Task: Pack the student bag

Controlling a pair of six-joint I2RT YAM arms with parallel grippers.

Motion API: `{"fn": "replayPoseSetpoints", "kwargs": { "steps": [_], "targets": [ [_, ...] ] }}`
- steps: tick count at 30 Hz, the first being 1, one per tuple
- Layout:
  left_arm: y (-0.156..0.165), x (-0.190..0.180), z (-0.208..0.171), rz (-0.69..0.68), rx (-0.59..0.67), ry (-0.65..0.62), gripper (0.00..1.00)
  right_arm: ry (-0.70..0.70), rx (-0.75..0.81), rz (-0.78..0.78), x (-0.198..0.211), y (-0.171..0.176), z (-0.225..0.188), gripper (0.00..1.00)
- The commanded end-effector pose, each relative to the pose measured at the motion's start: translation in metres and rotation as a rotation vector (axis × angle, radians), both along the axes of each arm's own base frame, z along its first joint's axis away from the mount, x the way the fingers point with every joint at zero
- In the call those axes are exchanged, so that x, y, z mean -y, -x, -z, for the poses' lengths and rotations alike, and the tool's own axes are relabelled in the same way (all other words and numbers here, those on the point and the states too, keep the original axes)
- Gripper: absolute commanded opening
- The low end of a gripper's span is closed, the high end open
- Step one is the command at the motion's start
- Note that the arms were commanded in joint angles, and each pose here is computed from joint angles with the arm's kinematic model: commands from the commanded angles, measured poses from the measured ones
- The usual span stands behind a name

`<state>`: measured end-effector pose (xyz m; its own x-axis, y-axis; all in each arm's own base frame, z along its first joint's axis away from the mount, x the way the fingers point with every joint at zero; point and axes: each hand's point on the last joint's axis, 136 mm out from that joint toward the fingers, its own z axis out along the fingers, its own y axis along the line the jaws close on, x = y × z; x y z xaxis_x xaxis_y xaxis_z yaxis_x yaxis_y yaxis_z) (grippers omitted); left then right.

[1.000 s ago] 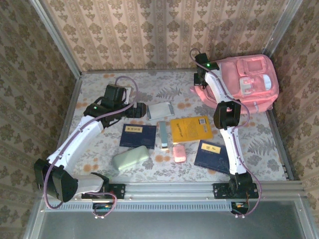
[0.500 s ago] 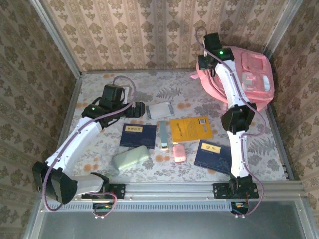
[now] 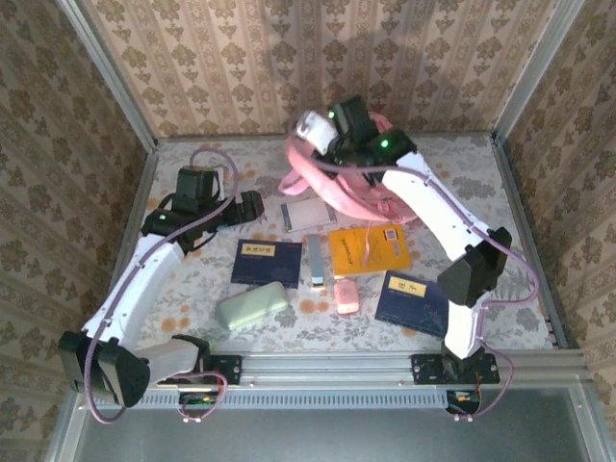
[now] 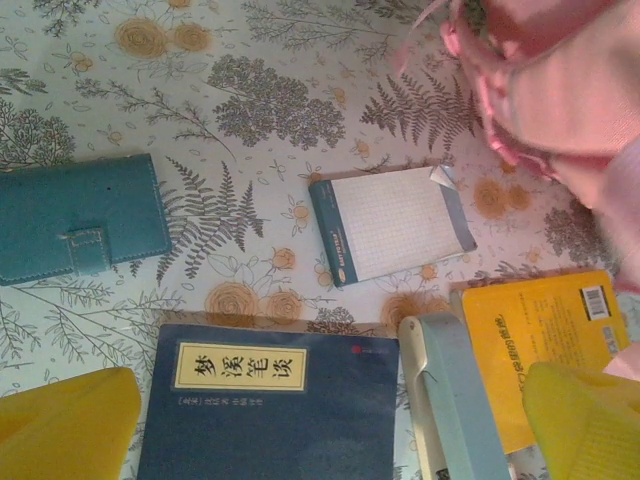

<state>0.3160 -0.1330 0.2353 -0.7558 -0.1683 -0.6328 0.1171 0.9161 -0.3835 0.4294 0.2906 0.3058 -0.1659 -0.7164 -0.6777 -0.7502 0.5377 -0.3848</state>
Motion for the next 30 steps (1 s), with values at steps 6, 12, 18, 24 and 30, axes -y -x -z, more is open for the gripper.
{"fn": "replayPoseSetpoints", "kwargs": {
  "steps": [6, 12, 18, 24, 30],
  "targets": [
    [0.004, -0.007, -0.018, -0.04, 0.029, 0.118, 1.0, 0.068, 0.5, -0.083, 0.04, 0.02, -0.078, 0.0],
    [-0.015, 0.037, -0.008, 0.048, -0.104, 0.347, 1.0, 0.055, 0.52, -0.116, 0.059, 0.056, -0.057, 0.0],
    [-0.044, 0.089, -0.014, 0.111, -0.186, 0.71, 1.0, -0.056, 0.465, -0.132, 0.071, 0.077, -0.041, 0.0],
    [-0.059, 0.134, -0.012, 0.134, -0.231, 0.876, 0.94, -0.109, 0.442, -0.131, 0.08, 0.085, -0.035, 0.0],
    [-0.072, 0.173, -0.005, 0.146, -0.268, 0.962, 0.82, -0.142, 0.43, -0.13, 0.087, 0.092, -0.03, 0.0]
  ]
}}
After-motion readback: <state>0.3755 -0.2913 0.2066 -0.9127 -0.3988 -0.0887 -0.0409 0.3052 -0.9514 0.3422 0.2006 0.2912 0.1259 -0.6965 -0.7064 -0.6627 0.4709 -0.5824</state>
